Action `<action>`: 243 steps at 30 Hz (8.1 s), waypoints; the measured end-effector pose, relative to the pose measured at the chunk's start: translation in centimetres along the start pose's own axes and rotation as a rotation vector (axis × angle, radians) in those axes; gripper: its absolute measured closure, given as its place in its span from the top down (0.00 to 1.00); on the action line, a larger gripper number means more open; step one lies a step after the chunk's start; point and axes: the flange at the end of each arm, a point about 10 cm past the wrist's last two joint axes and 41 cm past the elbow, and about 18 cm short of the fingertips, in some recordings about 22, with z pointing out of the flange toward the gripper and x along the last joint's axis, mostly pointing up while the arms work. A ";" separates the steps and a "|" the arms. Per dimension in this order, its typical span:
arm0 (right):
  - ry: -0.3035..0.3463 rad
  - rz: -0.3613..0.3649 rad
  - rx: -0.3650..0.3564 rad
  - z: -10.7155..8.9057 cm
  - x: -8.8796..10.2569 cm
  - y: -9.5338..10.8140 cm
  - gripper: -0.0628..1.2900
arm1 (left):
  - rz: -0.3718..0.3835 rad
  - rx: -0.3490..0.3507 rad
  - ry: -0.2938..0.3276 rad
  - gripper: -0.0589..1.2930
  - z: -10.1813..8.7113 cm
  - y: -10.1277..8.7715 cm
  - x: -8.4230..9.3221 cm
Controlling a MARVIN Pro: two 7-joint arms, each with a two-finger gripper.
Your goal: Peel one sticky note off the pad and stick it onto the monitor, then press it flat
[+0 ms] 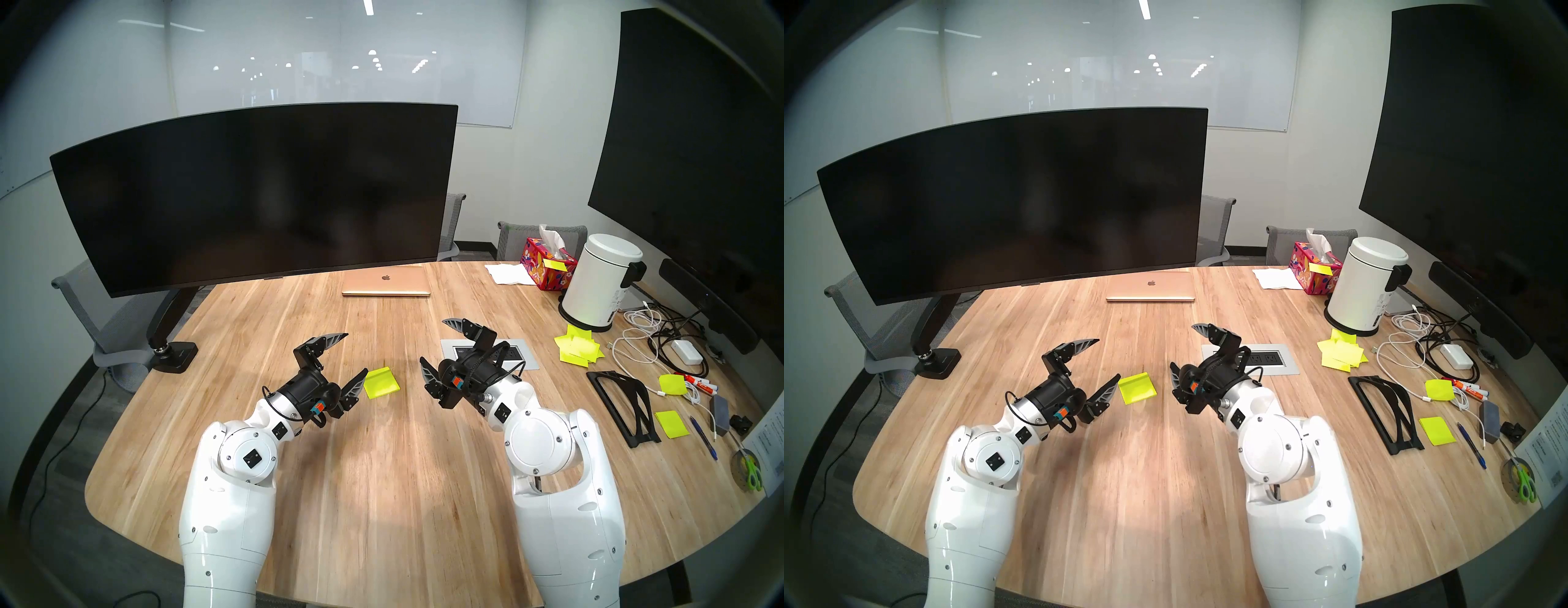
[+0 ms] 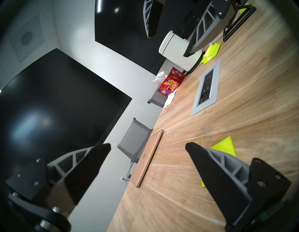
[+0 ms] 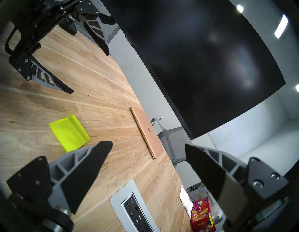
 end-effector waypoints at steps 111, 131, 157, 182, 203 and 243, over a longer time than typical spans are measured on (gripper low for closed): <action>-0.001 -0.070 0.247 4.4 -1.0 -0.3 0.95 | -0.013 -0.049 -0.047 0.98 -2.6 -1.6 -2.7; 0.014 -0.081 0.335 5.7 -1.6 0.0 0.95 | -0.011 -0.045 -0.038 0.98 -2.4 -1.7 -2.6; 0.046 -0.123 0.376 8.9 -3.0 0.3 0.95 | -0.011 -0.042 -0.036 0.98 -2.4 -1.7 -2.5; 0.085 -0.225 0.454 9.9 -3.6 0.6 0.95 | -0.011 -0.040 -0.036 0.98 -2.4 -1.7 -2.5; 0.116 -0.284 0.521 9.8 -2.5 -0.5 0.95 | -0.012 -0.040 -0.036 0.98 -2.4 -1.7 -2.5; 0.127 -0.332 0.569 12.1 -2.7 -2.3 0.68 | -0.012 -0.038 -0.035 0.98 -2.4 -1.7 -2.5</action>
